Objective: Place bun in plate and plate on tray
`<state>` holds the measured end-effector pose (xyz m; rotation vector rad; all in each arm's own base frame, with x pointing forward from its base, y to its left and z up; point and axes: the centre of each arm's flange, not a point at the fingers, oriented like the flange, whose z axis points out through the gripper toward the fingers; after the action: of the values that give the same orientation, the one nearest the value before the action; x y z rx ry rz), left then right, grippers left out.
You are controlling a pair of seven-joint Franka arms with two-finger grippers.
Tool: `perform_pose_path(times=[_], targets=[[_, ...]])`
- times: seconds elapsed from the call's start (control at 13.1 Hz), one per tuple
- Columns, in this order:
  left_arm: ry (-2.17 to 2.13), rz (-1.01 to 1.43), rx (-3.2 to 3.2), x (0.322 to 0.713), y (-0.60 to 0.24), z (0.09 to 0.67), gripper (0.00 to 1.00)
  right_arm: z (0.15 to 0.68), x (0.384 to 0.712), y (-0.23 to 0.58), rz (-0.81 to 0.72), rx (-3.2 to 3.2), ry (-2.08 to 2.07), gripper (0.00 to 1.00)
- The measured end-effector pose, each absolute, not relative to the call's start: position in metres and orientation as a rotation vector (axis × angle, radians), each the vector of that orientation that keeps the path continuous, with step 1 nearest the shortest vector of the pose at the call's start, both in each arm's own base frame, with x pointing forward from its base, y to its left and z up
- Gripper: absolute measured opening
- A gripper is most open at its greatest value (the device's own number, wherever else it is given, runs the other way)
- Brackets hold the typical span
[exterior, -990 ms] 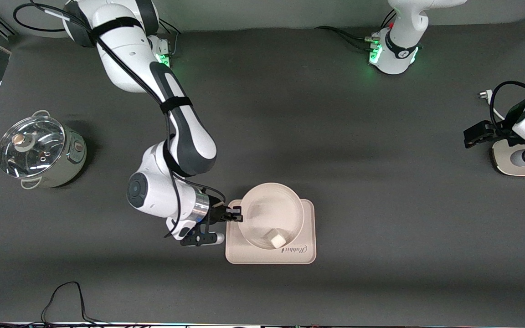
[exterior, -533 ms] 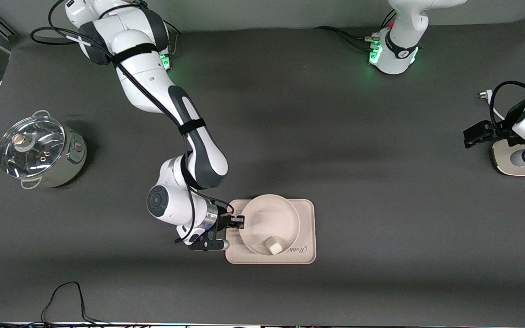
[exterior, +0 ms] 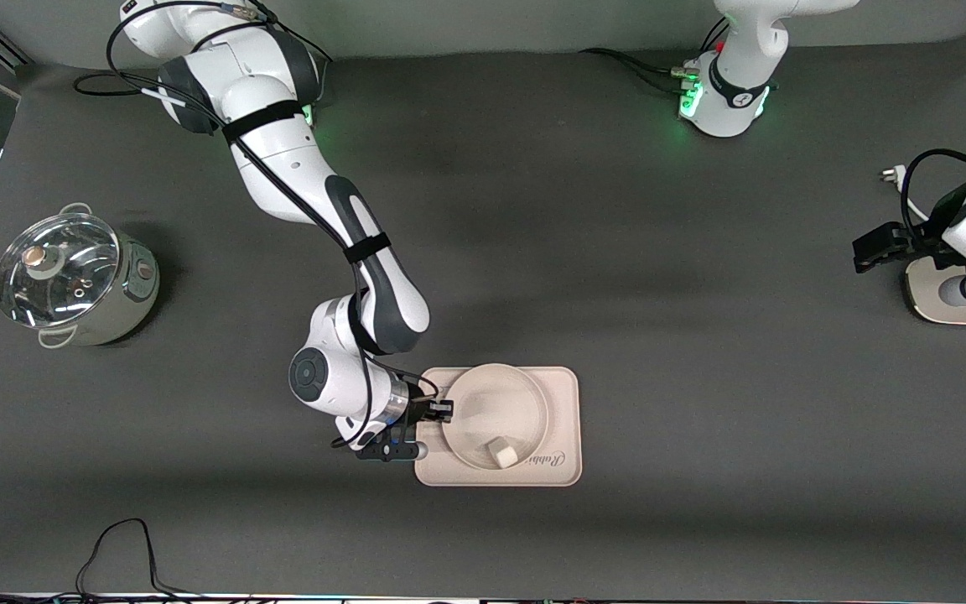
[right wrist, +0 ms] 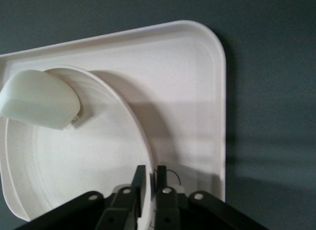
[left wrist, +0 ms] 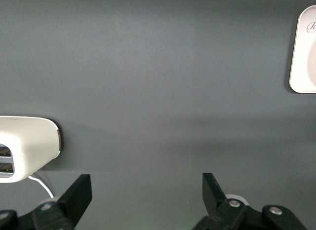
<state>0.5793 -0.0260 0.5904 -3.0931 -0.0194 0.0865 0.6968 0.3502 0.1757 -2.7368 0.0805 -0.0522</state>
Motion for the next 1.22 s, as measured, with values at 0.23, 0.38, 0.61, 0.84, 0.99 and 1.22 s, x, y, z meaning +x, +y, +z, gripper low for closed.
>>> perform_pose_path(times=[0.23, 0.38, 0.61, 0.84, 0.99, 1.22], targets=[[-0.019, 0.087, -3.093, 0.579, -0.026, 0.59, 1.0, 0.184, 0.7, 0.352, -0.068, -2.728, 0.082, 0.54], [-0.019, 0.086, -3.093, 0.579, -0.026, 0.59, 1.0, 0.207, 0.705, 0.354, -0.087, -2.708, 0.092, 0.77], [-0.02, 0.086, -3.093, 0.579, -0.026, 0.59, 1.0, 0.283, 0.709, 0.34, -0.077, -2.708, 0.063, 1.0], [-0.02, 0.087, -3.093, 0.579, -0.026, 0.59, 1.0, 0.378, 0.694, 0.304, -0.004, -2.759, 0.05, 1.0], [-0.021, 0.087, -3.093, 0.579, -0.025, 0.59, 1.0, 0.449, 0.67, 0.263, 0.053, -2.84, 0.048, 1.0], [-0.021, 0.087, -3.093, 0.58, -0.025, 0.59, 1.0, 0.546, 0.621, 0.189, 0.145, -2.967, 0.017, 1.0]])
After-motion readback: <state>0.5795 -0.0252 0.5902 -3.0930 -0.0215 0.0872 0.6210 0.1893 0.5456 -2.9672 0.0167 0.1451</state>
